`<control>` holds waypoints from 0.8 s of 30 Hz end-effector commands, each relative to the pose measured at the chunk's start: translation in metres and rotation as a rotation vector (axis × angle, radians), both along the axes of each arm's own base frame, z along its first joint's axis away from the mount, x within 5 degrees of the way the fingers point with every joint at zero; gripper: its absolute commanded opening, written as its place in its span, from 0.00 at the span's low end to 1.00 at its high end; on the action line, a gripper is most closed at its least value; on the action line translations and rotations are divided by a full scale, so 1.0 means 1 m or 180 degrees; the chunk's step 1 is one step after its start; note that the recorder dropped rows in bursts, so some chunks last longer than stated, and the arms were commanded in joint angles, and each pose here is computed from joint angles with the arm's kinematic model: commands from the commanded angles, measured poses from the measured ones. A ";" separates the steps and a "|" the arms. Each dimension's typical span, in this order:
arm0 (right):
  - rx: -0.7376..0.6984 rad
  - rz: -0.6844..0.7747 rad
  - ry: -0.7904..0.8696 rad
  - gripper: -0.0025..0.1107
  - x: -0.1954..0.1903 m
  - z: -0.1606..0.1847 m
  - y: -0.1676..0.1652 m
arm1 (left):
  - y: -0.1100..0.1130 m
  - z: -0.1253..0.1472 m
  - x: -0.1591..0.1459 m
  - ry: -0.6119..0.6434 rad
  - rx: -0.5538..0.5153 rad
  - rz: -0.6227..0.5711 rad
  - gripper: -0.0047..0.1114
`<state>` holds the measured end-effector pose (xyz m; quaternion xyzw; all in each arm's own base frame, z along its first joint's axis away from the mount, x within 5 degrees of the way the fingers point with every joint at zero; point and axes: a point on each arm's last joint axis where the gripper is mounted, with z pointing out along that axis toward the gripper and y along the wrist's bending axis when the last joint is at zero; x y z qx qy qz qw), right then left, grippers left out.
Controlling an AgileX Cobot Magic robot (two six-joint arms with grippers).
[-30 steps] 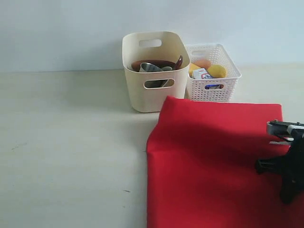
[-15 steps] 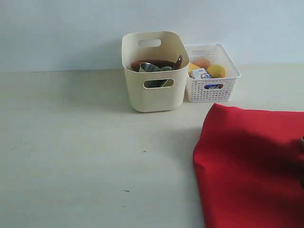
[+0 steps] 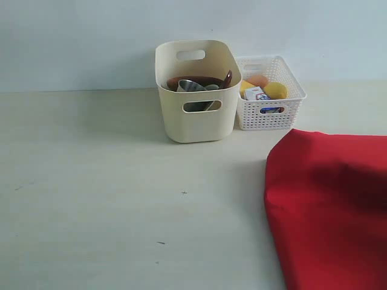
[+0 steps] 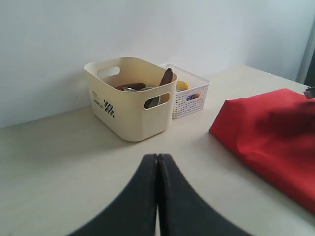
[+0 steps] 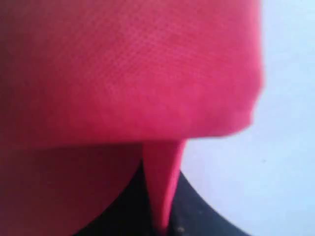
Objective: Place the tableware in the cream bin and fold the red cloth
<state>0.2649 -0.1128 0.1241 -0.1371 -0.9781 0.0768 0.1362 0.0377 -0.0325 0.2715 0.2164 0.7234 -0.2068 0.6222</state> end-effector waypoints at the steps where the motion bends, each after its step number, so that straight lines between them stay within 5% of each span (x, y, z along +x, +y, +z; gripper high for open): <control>1: 0.0372 0.0036 0.0066 0.05 0.002 -0.013 0.006 | 0.000 -0.001 0.000 -0.0020 -0.0018 0.0020 0.04; 4: 0.0512 0.0045 0.0046 0.20 0.003 -0.015 0.010 | 0.000 -0.001 0.000 -0.0025 -0.0012 0.0019 0.04; 7: 0.0444 0.0071 -0.0100 0.58 0.004 -0.001 0.009 | 0.000 -0.001 0.000 -0.0025 -0.0012 0.0019 0.04; 9: 0.0377 0.0088 -0.0287 0.69 0.005 0.012 0.009 | 0.000 -0.001 0.000 -0.0025 -0.0012 0.0019 0.04; 24: 0.0978 0.0371 -0.1697 0.73 0.035 0.073 0.030 | 0.000 -0.001 0.000 -0.0028 -0.0007 0.0018 0.04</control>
